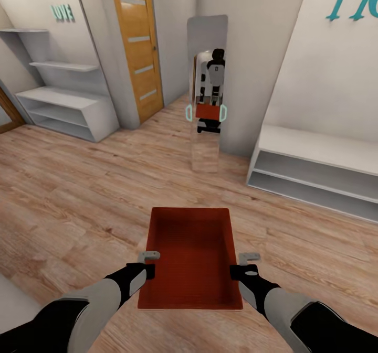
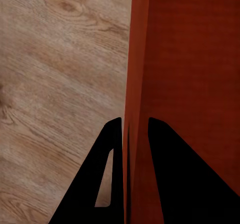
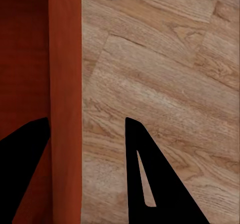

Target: Move the two storage containers from the living room to the garage. In the garage, place one container on the floor and stack the other container on top of it (either order is fine).

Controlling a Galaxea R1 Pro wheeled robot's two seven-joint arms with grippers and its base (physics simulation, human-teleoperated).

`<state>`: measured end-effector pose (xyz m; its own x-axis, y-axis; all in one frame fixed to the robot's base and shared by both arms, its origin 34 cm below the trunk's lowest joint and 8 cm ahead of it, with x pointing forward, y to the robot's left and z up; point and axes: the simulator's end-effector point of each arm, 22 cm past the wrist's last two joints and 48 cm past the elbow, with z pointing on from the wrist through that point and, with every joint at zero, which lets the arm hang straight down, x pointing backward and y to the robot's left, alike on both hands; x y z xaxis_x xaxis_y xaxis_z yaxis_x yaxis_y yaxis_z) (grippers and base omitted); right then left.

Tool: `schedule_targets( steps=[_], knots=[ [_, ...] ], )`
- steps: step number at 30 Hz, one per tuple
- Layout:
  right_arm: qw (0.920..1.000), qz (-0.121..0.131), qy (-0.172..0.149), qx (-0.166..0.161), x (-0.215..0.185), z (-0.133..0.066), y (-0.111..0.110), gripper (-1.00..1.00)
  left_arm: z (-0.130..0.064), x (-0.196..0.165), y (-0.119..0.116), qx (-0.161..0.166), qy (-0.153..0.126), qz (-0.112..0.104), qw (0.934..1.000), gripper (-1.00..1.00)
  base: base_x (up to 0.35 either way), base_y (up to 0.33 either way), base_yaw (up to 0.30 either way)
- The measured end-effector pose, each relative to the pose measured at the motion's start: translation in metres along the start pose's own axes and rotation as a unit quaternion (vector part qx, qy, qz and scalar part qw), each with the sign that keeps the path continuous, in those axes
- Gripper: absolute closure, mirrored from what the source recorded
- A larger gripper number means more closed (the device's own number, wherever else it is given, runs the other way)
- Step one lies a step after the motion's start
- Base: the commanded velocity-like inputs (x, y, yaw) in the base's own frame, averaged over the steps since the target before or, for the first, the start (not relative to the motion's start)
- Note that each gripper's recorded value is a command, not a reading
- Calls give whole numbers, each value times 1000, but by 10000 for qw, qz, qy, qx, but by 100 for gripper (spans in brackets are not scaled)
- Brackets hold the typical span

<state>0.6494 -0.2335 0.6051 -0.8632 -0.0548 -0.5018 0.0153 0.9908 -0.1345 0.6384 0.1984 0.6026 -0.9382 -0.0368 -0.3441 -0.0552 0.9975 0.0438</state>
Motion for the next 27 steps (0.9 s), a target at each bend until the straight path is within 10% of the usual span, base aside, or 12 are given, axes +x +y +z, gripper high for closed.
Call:
schedule_targets(
  steps=[27],
  knots=[
    [10000, -8, 43, 26, 5, 2, -1, 100, 3, 4, 0, -4, 42, 4, 10000, 100, 322, 0, 144]
  ],
)
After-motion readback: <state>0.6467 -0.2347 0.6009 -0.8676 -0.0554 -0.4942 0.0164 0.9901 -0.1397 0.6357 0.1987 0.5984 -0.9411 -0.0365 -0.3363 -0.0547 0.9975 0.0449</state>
